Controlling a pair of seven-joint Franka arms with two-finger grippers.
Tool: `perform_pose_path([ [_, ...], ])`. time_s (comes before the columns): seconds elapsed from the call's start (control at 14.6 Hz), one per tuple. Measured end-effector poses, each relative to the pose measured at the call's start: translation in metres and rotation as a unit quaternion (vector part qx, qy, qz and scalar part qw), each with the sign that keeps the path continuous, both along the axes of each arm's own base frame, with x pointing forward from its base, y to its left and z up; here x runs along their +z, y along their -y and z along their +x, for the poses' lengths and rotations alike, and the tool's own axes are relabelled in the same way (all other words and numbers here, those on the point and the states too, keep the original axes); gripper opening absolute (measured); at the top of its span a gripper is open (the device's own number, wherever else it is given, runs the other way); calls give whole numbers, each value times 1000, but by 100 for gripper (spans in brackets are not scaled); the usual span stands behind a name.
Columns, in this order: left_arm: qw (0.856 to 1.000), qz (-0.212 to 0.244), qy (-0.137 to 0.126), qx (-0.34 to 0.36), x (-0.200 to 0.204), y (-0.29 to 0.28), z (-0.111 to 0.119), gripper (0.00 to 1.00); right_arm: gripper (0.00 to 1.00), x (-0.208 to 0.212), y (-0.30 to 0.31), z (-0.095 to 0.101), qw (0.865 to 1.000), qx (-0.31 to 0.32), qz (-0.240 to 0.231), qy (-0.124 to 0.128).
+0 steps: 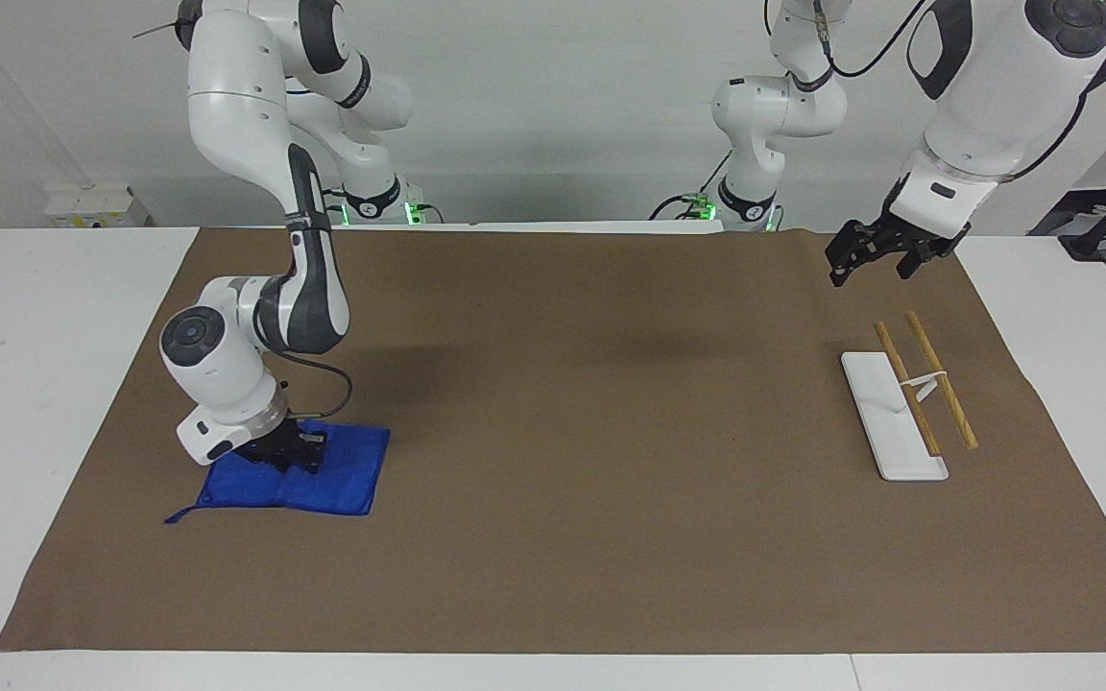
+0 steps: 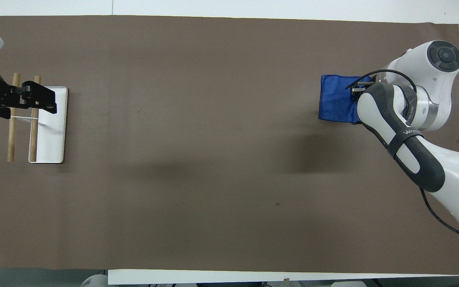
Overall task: Right arm passes towel to left arm to hang
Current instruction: 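Reach the right gripper down to the blue towel's edge, then grasp the blue towel with the right gripper and lift it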
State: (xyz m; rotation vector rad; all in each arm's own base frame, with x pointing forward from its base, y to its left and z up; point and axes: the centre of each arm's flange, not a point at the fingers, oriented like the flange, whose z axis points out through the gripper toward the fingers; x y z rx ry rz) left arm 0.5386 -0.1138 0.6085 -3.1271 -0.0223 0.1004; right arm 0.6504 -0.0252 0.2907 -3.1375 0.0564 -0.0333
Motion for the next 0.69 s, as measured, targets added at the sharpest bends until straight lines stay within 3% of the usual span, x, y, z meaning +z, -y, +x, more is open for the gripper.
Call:
perform_pose_path([
  [0.07,1000,0,0,0,0,0,0,99,11,1,0,0,1000,0,0,-7],
  [0.14,1000,0,0,0,0,0,0,99,4,3,-1,-1,1000,1,1,-19],
  [0.41,1000,2,1,30,0,1,0,96,4,38,-16,3,997,6,19,-71],
  [0.69,997,5,2,71,1,9,-2,96,4,110,-68,-12,987,-29,123,-101],
])
